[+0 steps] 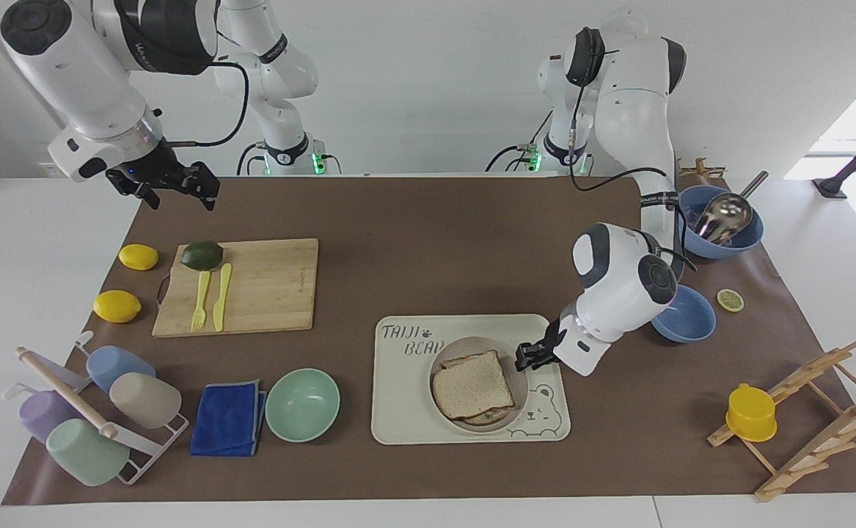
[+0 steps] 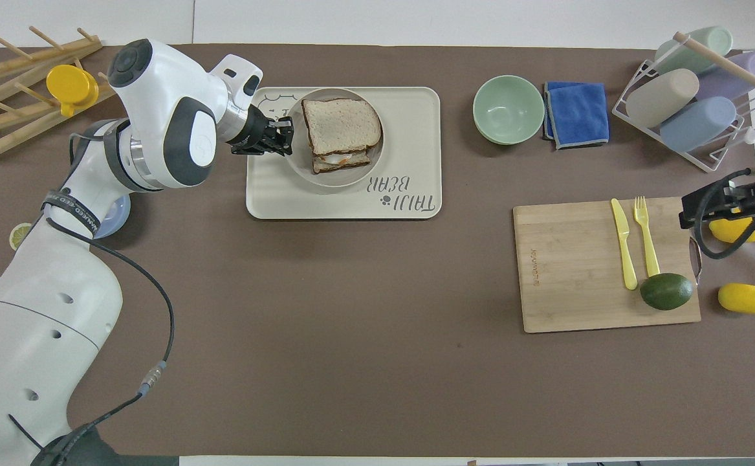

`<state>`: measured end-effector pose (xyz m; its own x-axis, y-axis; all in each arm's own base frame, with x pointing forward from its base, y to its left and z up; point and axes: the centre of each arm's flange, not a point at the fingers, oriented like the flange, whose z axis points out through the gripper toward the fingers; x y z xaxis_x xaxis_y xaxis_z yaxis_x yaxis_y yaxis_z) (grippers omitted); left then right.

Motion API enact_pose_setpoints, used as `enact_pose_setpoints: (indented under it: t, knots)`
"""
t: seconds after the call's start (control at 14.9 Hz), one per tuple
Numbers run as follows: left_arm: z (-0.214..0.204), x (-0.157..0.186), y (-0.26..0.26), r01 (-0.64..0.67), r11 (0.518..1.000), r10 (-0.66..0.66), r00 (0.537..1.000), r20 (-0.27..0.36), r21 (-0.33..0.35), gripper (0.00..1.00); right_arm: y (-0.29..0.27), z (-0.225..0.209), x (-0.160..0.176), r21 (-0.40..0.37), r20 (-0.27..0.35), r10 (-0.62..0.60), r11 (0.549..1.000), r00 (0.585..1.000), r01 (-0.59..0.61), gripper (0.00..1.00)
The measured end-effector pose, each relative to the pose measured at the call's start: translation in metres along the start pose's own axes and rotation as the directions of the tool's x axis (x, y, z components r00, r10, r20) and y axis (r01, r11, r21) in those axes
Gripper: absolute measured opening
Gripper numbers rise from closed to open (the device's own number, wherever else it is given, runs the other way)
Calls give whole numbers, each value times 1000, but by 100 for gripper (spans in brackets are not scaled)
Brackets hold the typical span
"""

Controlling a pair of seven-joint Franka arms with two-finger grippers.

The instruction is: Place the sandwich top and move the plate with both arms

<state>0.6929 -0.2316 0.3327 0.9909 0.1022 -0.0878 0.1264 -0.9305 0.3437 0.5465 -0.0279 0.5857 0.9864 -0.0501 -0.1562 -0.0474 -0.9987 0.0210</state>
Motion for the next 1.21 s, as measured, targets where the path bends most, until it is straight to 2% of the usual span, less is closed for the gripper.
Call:
enact_pose_setpoints:
  t: [0.13,0.27,0.33,0.54,0.8,1.0,1.21]
  knots:
    - [-33,8,-10,8,1000,-8,1000,-28,7,71,0,0,0,0,0,0,1000,1000,0,100]
    - [-88,9,-21,3,999,0,997,-77,43,94,0,0,0,0,0,0,1000,1000,0,100]
    - [-120,3,-24,-3,998,9,996,-88,70,100,0,0,0,0,0,0,1000,1000,0,100]
    - [-212,-31,-33,-18,988,34,995,-97,156,100,0,0,0,0,0,0,1000,1000,0,100]
    - [-289,-87,-30,-37,963,61,995,-81,268,100,0,0,0,0,0,0,1000,1000,0,100]
    - [-306,-118,-38,-34,950,48,998,-39,311,100,0,0,0,0,0,0,1000,1000,0,100]
    - [-302,-149,-50,-38,945,39,999,2,326,100,0,0,0,0,0,0,1000,1000,0,100]
